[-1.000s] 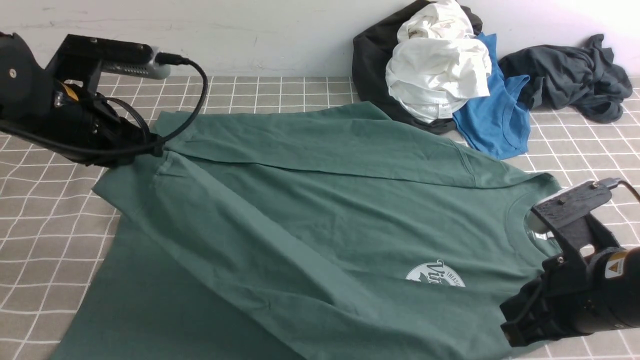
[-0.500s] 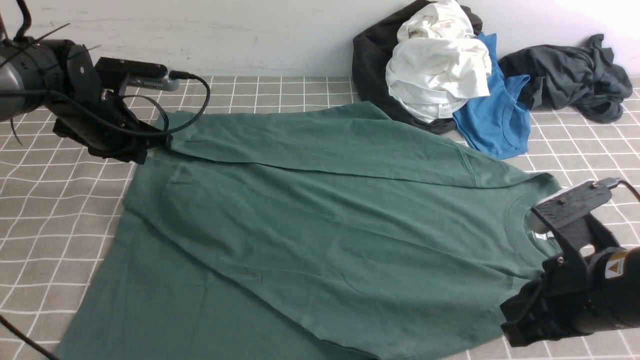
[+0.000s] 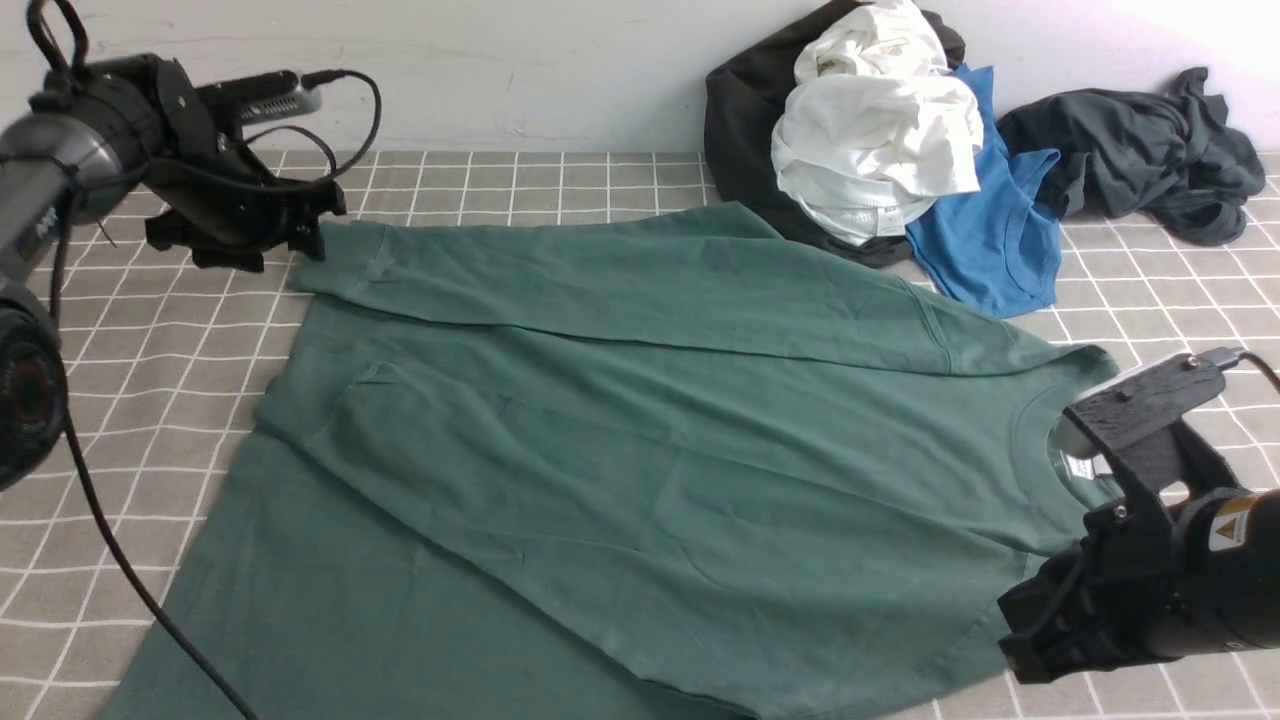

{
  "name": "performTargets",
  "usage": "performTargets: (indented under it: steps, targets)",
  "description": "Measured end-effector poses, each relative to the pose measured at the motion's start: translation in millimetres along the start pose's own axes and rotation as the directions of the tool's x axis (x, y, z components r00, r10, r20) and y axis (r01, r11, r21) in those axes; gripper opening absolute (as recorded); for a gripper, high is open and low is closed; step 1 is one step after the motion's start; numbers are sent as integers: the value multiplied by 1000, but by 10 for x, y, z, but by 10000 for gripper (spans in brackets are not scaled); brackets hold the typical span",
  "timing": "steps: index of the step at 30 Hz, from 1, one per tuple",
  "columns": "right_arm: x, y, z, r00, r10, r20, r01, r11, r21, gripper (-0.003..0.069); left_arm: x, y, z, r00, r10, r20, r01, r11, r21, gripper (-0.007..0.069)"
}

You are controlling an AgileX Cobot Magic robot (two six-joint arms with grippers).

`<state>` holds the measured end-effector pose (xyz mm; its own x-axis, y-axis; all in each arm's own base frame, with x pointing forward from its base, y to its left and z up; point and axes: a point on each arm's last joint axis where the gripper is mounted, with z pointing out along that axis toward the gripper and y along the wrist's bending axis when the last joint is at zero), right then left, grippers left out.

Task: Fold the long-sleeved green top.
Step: Use the left arm to clamp the cuff farthest from it, then use the left arm to drag and drop the cuff onto the cuff closest to the left arm

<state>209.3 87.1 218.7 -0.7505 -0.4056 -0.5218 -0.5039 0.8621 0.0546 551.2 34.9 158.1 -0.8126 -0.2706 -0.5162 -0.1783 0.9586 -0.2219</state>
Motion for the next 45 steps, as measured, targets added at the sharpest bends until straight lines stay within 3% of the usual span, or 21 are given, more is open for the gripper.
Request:
performTargets:
  steps: [1,5,6,8,12,19,24,28,32,37,40,45]
  targets:
    - [0,0,0,1000,0,0,0,1000,0,-7,-5,0,12,1000,-2,2,2,1000,1,384]
    - [0,0,0,1000,0,0,0,1000,0,-7,11,15,187,1000,-12,1,12,1000,15,212]
    - [0,0,0,1000,0,0,0,1000,0,-7,13,17,191,1000,-9,0,9,1000,14,202]
    - [-1,0,0,1000,0,1,0,1000,0,-7,15,11,171,1000,26,-13,-26,1000,15,65]
    - [-3,-2,0,1000,-2,3,2,1000,2,-7,-7,-38,-25,994,85,-63,-84,996,23,13]
    - [-2,-2,0,999,-49,2,49,999,3,-7,-164,-200,-944,976,174,-132,-177,984,-7,13]
    - [5,1,-3,998,-56,-5,56,998,0,-7,-68,-232,-1344,961,215,-176,-225,973,-41,13]
    - [5,9,-48,998,-59,7,59,998,0,-7,244,-178,-1440,937,202,-286,-225,973,-49,13]
    - [-7,15,-107,997,-62,36,62,998,7,-7,905,-41,-1482,860,163,-483,-214,975,-52,13]
    - [-35,22,-112,997,-32,68,32,1000,0,-7,1251,29,-1391,833,156,-531,-218,974,-55,31]
    - [-35,26,-112,997,-26,68,27,1000,-4,-7,1310,2,-1377,816,191,-546,-251,967,-37,88]
    - [12,47,-111,998,-57,18,58,998,-28,-7,1353,-15,-1530,816,235,-529,-302,952,-43,304]
